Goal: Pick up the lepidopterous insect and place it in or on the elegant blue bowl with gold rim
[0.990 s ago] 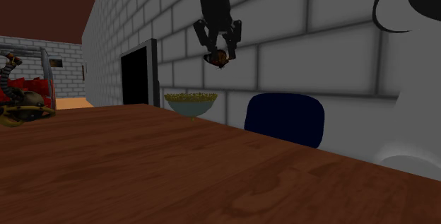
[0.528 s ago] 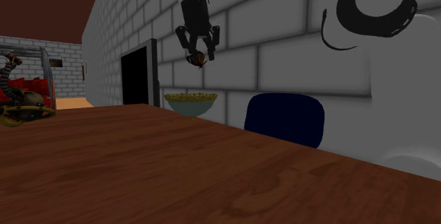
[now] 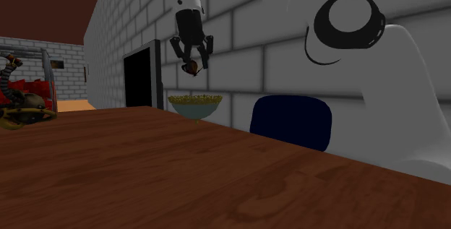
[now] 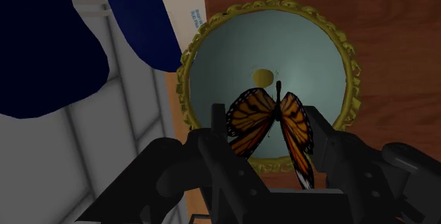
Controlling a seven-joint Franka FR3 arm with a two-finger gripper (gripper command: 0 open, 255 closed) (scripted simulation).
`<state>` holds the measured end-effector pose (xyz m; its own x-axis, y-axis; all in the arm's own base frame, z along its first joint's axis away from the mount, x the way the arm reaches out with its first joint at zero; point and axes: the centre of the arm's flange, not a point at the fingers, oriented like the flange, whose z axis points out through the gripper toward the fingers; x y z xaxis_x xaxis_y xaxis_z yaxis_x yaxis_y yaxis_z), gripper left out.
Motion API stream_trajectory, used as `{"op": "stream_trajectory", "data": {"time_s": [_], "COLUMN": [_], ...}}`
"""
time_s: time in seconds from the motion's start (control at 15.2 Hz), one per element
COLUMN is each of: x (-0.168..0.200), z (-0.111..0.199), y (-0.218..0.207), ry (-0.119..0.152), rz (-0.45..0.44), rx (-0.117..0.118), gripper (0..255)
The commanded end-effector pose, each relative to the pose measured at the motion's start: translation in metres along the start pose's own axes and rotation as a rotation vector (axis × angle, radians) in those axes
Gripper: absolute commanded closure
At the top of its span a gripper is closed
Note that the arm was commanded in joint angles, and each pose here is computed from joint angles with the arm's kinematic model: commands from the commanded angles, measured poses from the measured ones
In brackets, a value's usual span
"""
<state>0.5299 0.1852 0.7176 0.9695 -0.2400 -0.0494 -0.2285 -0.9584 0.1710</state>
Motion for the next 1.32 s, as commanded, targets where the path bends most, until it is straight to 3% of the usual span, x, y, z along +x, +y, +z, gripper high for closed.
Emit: {"op": "stream_trajectory", "data": {"time_s": [0.0, 0.59, 1.12, 1.19, 1.25], "x": [0.000, 0.003, 0.003, 0.003, 0.003], "z": [0.010, 0.060, 0.060, 0.060, 0.060], "y": [-0.002, -0.011, -0.011, -0.011, -0.011], "ry": [0.000, 0.000, 0.000, 0.000, 0.000], "rz": [0.000, 0.000, 0.000, 0.000, 0.000], "rx": [0.001, 0.001, 0.001, 0.001, 0.001], "gripper": [255, 255, 255, 0, 0]}}
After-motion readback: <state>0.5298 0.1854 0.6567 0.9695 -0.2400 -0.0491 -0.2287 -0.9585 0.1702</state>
